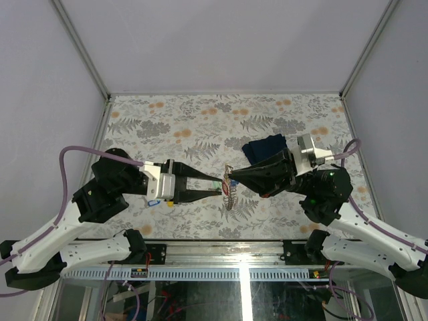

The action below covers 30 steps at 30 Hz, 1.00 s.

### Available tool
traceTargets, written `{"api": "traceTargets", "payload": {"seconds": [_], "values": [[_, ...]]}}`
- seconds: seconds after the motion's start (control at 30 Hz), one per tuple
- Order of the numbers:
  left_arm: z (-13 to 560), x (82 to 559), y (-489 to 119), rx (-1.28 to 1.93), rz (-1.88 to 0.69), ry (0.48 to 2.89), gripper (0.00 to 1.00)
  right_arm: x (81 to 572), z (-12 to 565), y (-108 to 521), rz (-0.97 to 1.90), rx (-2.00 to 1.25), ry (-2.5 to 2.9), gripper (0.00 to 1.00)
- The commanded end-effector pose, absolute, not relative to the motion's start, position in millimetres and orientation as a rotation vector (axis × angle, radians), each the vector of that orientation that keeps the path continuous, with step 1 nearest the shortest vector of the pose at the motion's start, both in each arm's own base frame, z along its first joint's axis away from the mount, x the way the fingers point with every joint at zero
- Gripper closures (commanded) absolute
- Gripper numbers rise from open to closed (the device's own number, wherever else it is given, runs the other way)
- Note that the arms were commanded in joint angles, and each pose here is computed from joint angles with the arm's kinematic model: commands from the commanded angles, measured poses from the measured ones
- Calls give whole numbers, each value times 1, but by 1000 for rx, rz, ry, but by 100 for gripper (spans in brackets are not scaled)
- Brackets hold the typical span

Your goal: Put the keys on the keyring

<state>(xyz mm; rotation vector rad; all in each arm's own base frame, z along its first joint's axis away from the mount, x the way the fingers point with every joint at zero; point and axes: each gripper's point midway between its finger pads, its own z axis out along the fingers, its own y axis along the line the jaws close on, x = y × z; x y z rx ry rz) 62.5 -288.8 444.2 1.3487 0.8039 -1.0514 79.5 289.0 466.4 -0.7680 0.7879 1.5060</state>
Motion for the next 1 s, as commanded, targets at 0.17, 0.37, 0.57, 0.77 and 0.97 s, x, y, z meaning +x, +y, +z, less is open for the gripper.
{"api": "traceTargets", "payload": {"seconds": [0.17, 0.37, 0.57, 0.77, 0.97], "values": [[475, 60, -281, 1184, -1101, 736, 68, 67, 502, 267, 1447, -749, 624, 100], [480, 60, -285, 1133, -1149, 721, 67, 68, 499, 269, 1435, -764, 633, 100], [481, 63, -290, 1103, -1175, 723, 67, 67, 498, 269, 1432, -776, 631, 100], [479, 65, -294, 1103, -1182, 729, 67, 65, 497, 270, 1432, -793, 628, 100], [476, 67, -296, 1109, -1180, 741, 70, 61, 497, 270, 1438, -816, 614, 100]]}}
